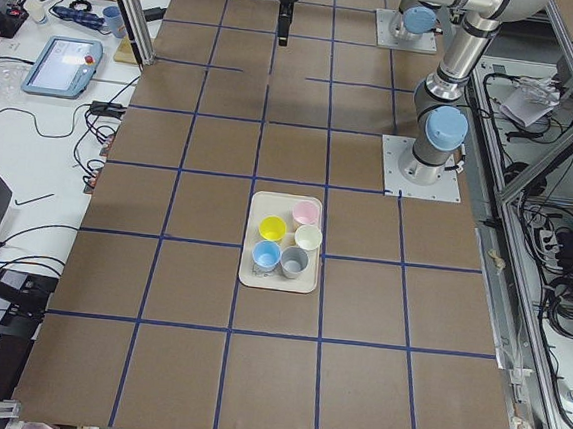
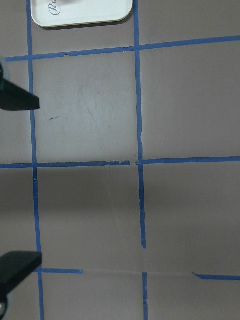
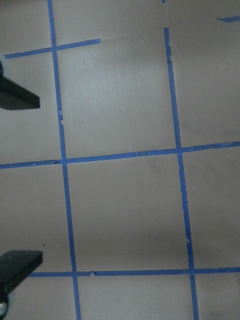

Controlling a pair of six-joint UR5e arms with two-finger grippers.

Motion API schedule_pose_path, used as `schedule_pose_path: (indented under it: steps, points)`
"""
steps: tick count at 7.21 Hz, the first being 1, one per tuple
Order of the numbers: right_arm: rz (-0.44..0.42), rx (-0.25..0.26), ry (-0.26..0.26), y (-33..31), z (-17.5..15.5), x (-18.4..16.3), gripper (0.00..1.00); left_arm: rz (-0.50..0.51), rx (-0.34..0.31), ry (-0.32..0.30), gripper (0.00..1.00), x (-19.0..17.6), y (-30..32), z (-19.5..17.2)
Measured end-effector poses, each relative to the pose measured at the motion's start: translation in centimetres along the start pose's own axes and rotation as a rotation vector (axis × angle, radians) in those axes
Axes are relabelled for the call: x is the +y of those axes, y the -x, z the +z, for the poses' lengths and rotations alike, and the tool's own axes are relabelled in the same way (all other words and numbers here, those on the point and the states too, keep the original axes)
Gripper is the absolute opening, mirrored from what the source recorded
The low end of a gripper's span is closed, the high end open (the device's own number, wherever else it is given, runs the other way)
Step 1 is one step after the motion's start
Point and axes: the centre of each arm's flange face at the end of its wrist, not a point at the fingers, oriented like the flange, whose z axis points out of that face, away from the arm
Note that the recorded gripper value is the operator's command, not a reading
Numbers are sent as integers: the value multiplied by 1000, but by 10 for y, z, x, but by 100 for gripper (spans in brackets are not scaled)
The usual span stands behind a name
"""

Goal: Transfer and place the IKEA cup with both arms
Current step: 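Move the right gripper down to the light blue cup on the wire rack, then close the right gripper on the light blue cup on the rack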

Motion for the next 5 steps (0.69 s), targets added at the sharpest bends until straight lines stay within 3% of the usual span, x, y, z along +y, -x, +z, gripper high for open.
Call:
schedule_pose_path:
  steps: [3,5]
  points:
    - [-53,17,-63,-70,15,-51,100,1,3,0,100,0,0,0]
    - [-131,40,-70,-126,44,-90,100,1,3,1,100,0,0,1]
